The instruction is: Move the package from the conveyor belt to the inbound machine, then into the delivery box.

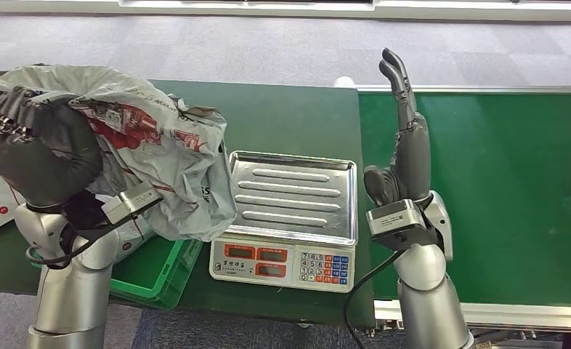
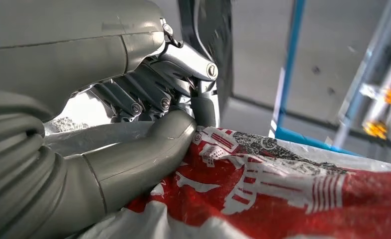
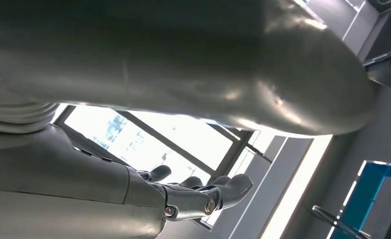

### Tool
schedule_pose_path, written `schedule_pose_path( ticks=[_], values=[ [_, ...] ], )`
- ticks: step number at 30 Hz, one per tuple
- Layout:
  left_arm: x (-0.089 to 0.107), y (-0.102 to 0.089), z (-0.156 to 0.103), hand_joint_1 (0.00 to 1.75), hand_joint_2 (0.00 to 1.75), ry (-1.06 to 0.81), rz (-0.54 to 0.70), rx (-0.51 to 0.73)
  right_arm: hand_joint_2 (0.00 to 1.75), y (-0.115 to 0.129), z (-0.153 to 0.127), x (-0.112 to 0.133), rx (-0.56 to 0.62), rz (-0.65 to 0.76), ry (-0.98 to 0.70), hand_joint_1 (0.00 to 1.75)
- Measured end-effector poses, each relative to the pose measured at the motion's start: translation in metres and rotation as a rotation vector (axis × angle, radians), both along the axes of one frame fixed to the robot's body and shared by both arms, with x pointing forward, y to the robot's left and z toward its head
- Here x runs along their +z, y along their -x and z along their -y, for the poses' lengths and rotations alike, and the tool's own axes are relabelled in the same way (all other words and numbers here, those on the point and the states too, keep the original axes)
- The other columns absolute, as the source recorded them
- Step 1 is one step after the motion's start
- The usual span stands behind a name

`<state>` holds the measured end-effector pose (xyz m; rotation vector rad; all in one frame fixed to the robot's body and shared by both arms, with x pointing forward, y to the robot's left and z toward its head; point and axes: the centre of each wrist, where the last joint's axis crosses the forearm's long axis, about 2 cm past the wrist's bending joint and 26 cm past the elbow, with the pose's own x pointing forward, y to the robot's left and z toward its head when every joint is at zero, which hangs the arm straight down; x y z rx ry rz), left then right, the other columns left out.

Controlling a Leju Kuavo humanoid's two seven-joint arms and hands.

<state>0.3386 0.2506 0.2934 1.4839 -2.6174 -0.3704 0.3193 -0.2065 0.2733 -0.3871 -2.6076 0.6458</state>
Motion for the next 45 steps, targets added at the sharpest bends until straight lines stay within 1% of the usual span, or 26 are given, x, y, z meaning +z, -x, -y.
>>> schedule_pose_path(
  ticks=[2, 3, 4, 5, 7, 8, 9, 11, 13, 15, 18, 22, 27, 29, 30, 31, 32, 34, 35, 38, 39, 40, 41, 42, 43, 45],
  values=[
    [0.005, 0.002, -0.004, 1.75, 1.75, -0.030, 0.012, 0.076, 0.00, -0.002, -0.001, 0.004, 0.003, 0.005, -0.004, 0.00],
    [0.006, 0.002, -0.005, 1.75, 1.75, -0.061, -0.009, 0.130, 0.00, -0.003, -0.002, 0.006, 0.006, 0.006, -0.005, 0.00],
    [0.006, 0.000, -0.006, 1.75, 1.75, -0.097, -0.060, 0.192, 0.00, -0.004, -0.002, 0.007, 0.010, 0.006, -0.005, 0.00],
    [0.002, -0.003, -0.006, 1.40, 1.75, -0.126, -0.145, 0.253, 0.00, -0.004, -0.003, 0.008, 0.016, 0.007, -0.003, 0.00],
    [-0.012, -0.015, -0.007, 0.52, 1.75, -0.150, -0.348, 0.345, 0.00, -0.005, -0.004, 0.009, 0.031, 0.008, 0.003, 0.00],
    [-0.023, -0.021, -0.008, 0.09, 1.31, -0.153, -0.435, 0.366, 0.00, -0.005, -0.005, 0.010, 0.039, 0.008, 0.006, 0.00],
    [-0.034, -0.027, -0.008, 0.00, 0.87, -0.158, -0.500, 0.379, 0.00, -0.005, -0.006, 0.010, 0.045, 0.009, 0.008, 0.00],
    [-0.058, -0.037, -0.008, 0.00, 0.00, -0.172, -0.591, 0.394, 0.00, -0.006, -0.008, 0.013, 0.055, 0.013, 0.010, 0.00],
    [-0.079, -0.043, -0.008, 0.00, 0.00, -0.181, -0.660, 0.410, 0.00, -0.007, -0.009, 0.015, 0.060, 0.019, 0.012, 0.00],
    [-0.096, -0.048, -0.009, 0.00, 0.00, -0.190, -0.720, 0.426, 0.00, -0.007, -0.010, 0.016, 0.060, 0.020, 0.014, 0.00],
    [-0.109, -0.052, -0.011, 0.00, 0.00, -0.210, -0.781, 0.441, 0.00, -0.007, -0.011, 0.016, 0.058, 0.015, 0.014, 0.00],
    [-0.117, -0.056, -0.012, 0.00, 0.00, -0.224, -0.817, 0.452, 0.00, -0.007, -0.011, 0.016, 0.055, 0.011, 0.017, 0.00],
    [-0.116, -0.058, -0.013, 0.00, 0.00, -0.219, -0.819, 0.461, 0.00, -0.006, -0.011, 0.016, 0.052, 0.007, 0.019, 0.00],
    [-0.115, -0.057, -0.013, 0.00, 0.00, -0.213, -0.776, 0.442, 0.00, -0.006, -0.011, 0.016, 0.048, 0.006, 0.019, 0.00],
    [-0.113, -0.056, -0.013, 0.00, 0.00, -0.203, -0.725, 0.408, 0.00, -0.006, -0.011, 0.015, 0.043, 0.004, 0.018, 0.00],
    [-0.108, -0.054, -0.012, 0.00, 0.00, -0.185, -0.658, 0.352, 0.00, -0.006, -0.010, 0.014, 0.035, 0.002, 0.016, 0.00],
    [-0.101, -0.051, -0.011, 0.00, 0.00, -0.157, -0.583, 0.267, 0.00, -0.005, -0.010, 0.013, 0.027, -0.001, 0.013, 0.00],
    [-0.079, -0.040, -0.010, 0.00, 0.00, -0.029, -0.428, 0.018, 0.00, -0.003, -0.010, 0.009, 0.014, -0.005, 0.004, 0.00],
    [-0.066, -0.033, -0.010, 0.00, 0.00, 0.095, -0.353, -0.138, 0.00, -0.002, -0.009, 0.008, 0.011, -0.006, -0.004, 0.00],
    [-0.031, -0.007, -0.007, 0.00, 0.00, 0.631, -0.136, -0.682, 0.00, -0.002, -0.009, 0.006, 0.014, -0.005, -0.027, 0.00],
    [-0.020, 0.004, -0.005, 0.00, 0.00, 0.780, -0.062, -0.861, 0.00, -0.002, -0.009, 0.006, 0.016, -0.007, -0.034, 0.00],
    [-0.011, 0.015, -0.004, 0.00, 0.00, 0.886, 0.011, -1.014, 0.00, -0.002, -0.009, 0.005, 0.019, -0.008, -0.040, 0.00],
    [-0.003, 0.026, -0.004, 0.00, 0.00, 0.952, 0.078, -1.133, 0.00, -0.002, -0.009, 0.005, 0.021, -0.009, -0.044, 0.00],
    [0.003, 0.035, -0.004, 0.00, 0.44, 0.976, 0.129, -1.205, 0.00, -0.002, -0.009, 0.005, 0.023, -0.010, -0.047, 0.00],
    [0.009, 0.044, -0.005, 0.00, 0.87, 0.962, 0.167, -1.240, 0.00, -0.002, -0.009, 0.005, 0.026, -0.011, -0.051, 0.00],
    [0.016, 0.054, -0.007, 0.00, 1.75, 0.881, 0.194, -1.241, 0.00, -0.002, -0.009, 0.005, 0.033, -0.012, -0.061, 0.00]
  ],
)
